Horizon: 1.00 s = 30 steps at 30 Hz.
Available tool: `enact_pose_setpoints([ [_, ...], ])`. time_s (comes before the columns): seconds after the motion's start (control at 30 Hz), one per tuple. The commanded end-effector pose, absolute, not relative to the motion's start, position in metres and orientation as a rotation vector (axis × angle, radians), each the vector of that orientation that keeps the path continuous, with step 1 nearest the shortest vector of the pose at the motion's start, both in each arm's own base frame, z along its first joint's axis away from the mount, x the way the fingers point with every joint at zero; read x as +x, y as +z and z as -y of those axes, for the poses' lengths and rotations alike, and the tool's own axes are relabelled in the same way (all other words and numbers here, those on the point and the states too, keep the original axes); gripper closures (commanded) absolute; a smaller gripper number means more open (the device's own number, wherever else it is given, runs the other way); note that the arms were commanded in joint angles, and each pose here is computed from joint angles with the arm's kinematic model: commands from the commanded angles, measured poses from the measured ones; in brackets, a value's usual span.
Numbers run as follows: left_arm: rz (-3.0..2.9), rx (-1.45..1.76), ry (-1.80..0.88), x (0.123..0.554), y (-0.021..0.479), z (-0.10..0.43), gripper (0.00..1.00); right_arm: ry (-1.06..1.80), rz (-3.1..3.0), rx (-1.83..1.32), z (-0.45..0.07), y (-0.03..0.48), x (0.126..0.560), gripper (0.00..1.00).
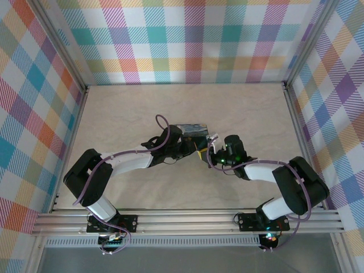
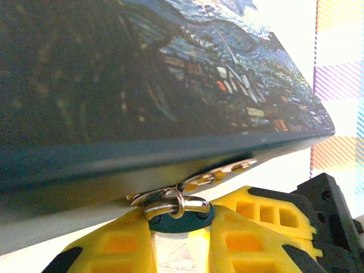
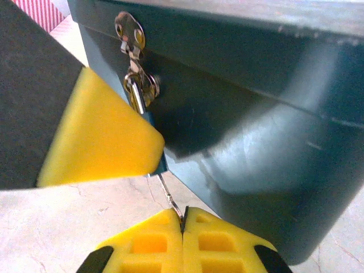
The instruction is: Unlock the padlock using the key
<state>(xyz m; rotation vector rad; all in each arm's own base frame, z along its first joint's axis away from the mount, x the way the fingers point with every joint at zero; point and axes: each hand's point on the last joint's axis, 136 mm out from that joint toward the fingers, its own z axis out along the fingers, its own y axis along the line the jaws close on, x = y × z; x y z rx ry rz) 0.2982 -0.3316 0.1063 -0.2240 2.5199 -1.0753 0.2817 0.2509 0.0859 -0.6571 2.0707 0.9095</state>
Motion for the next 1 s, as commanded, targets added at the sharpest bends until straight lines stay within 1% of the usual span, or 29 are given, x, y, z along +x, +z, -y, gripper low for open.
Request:
enact_pose_setpoints([
  [0.0,-2.600,-0.137,-1.097,0.272,0.101,0.339,0.87,0.906,-1.991,-0.610,-0.253,0.112,0.306,1.00],
  [0.2,-2.593,-0.138,-1.113,0.272,0.104,0.341,0.87,0.910,-2.012,-0.601,-0.254,0.103,0.307,1.00],
  [0.47,-2.596,-0.148,-1.113,0.272,0.101,0.340,0.87,0.936,-1.937,-0.576,-0.259,0.119,0.312,1.00],
  [0.8,-2.590,-0.155,-1.126,0.272,0.102,0.341,0.87,0.950,-1.955,-0.571,-0.265,0.102,0.310,1.00],
  [0.97,-2.592,-0.156,-1.121,0.272,0.101,0.341,0.87,0.954,-1.937,-0.565,-0.269,0.107,0.312,1.00],
])
